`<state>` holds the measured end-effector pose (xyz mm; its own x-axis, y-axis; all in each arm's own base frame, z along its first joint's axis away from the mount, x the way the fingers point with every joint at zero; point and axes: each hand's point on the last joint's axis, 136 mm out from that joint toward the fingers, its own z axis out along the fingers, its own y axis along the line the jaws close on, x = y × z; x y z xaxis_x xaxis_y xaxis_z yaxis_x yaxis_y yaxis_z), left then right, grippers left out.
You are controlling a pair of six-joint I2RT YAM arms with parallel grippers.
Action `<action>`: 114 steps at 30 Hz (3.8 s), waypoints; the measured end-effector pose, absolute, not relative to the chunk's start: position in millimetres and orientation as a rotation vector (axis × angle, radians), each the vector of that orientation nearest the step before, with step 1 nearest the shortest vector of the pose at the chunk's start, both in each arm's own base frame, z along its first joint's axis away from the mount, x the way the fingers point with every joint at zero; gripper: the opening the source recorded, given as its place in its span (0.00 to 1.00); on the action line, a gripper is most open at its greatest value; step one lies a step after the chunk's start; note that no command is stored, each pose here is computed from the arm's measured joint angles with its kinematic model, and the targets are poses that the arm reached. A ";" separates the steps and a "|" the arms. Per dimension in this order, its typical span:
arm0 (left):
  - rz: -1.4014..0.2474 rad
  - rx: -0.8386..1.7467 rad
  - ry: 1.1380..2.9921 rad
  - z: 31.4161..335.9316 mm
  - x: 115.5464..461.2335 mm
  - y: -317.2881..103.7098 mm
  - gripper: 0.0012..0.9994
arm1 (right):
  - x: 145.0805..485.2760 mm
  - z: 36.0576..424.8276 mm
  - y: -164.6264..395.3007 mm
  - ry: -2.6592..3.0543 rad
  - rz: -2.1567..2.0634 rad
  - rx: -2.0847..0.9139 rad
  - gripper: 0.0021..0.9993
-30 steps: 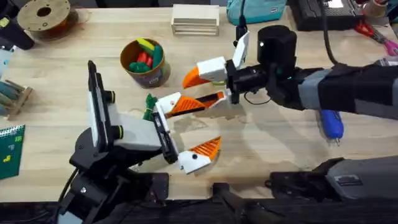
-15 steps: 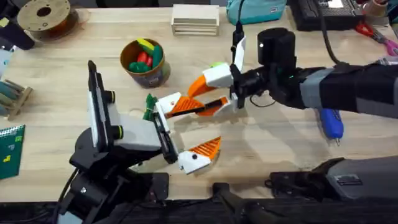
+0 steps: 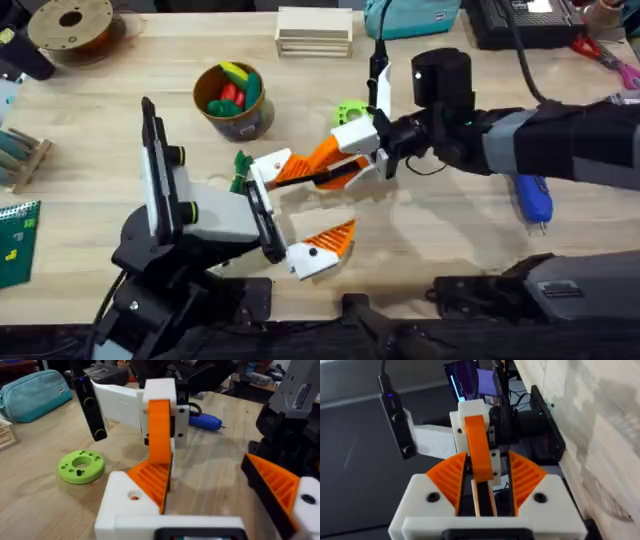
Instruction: Pick up the gripper from the table and insert it into the empty holder that is missing its gripper. Then pick up a screw, insert it into the mounting hole, and use the screwdriver to tighten it. Finally, clean up the table by picking up the vegetable and placing it into the bucket.
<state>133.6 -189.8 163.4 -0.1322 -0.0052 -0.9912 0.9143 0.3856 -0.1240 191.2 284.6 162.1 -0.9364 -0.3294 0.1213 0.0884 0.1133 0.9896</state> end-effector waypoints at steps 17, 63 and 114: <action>-0.997 0.860 1.483 163.2 133.0 -190.0 0.99 | 189.2 164.5 283.8 -2.069 -1.896 0.257 0.07; -0.961 0.825 1.496 163.1 140.3 -186.6 0.99 | 215.4 163.1 297.0 -2.052 -1.932 0.331 0.02; -0.985 0.858 1.480 163.5 134.4 -189.3 0.99 | 231.3 173.0 302.5 -2.076 -1.984 0.391 0.84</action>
<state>134.4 -189.3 163.5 -0.1296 -0.0047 -0.9916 0.9127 0.3902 -0.1212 231.3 302.5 173.0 -0.9347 -0.3554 -0.0090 -0.0251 0.0409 0.9988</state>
